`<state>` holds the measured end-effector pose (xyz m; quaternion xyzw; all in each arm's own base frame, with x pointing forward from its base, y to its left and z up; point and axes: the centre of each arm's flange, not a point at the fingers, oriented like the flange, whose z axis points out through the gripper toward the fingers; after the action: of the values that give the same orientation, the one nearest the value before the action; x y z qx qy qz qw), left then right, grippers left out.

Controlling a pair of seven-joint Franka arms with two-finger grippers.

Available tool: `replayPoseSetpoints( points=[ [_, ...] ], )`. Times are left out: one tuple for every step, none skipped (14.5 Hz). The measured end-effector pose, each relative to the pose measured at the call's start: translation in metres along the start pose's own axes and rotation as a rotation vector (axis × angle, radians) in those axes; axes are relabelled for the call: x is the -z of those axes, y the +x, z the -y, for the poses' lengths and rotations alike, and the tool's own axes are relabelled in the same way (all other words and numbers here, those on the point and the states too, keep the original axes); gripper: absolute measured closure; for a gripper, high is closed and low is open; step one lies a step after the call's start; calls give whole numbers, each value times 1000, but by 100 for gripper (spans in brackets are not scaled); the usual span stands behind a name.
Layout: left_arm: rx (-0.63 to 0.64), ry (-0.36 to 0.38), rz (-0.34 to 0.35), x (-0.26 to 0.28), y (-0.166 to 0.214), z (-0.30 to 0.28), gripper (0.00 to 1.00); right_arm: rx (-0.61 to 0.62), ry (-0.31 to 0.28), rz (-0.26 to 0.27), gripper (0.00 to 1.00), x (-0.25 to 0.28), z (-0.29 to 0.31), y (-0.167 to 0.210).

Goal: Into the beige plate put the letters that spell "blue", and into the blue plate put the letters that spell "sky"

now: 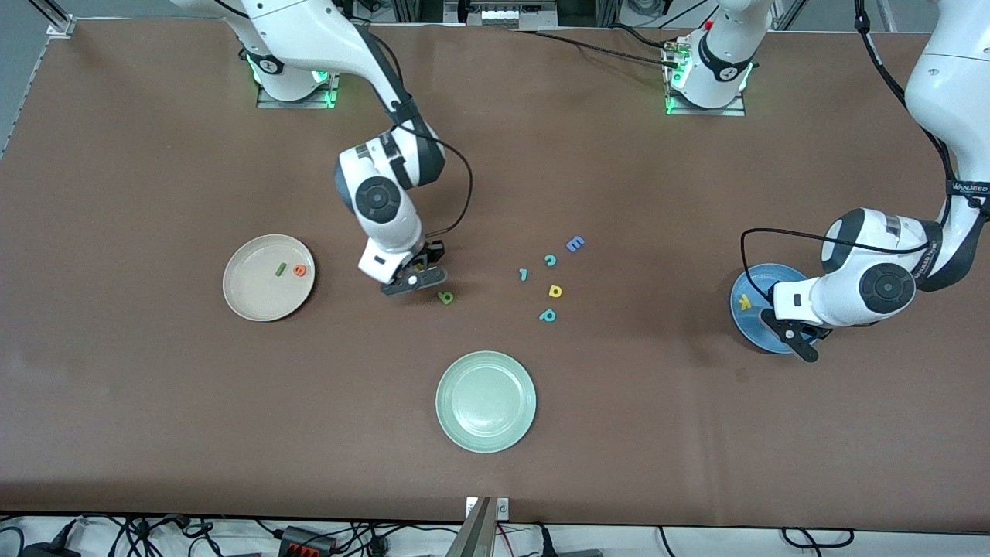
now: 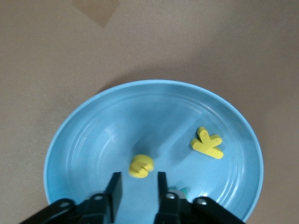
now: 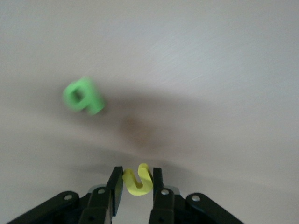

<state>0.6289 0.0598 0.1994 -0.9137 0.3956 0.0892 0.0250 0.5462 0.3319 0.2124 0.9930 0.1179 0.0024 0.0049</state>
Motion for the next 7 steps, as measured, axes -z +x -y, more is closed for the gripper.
replayPoseSetpoints(
  points=[
    [-4, 1, -1, 1, 0, 0, 47, -34, -10, -21, 70, 12, -22, 9],
    [-8, 2, -2, 2, 1, 0, 37, -68, -21, -37, 70, 24, -45, 16],
    [-12, 3, -2, 4, 2, 0, 28, -101, -36, -42, 70, 33, -69, 22],
    [-14, 6, 0, 9, 3, 0, 19, -130, -54, -30, 70, 38, -95, 24],
    [-14, 10, 4, 16, 5, 1, 10, -159, -70, 1, 70, 39, -121, 24],
    [-14, 16, 11, 26, 6, 2, 1, -191, -79, 39, 70, 37, -145, 21],
    [-13, 19, 22, 40, 8, 2, 0, -221, -82, 78, 70, 32, -168, 17]
  ],
)
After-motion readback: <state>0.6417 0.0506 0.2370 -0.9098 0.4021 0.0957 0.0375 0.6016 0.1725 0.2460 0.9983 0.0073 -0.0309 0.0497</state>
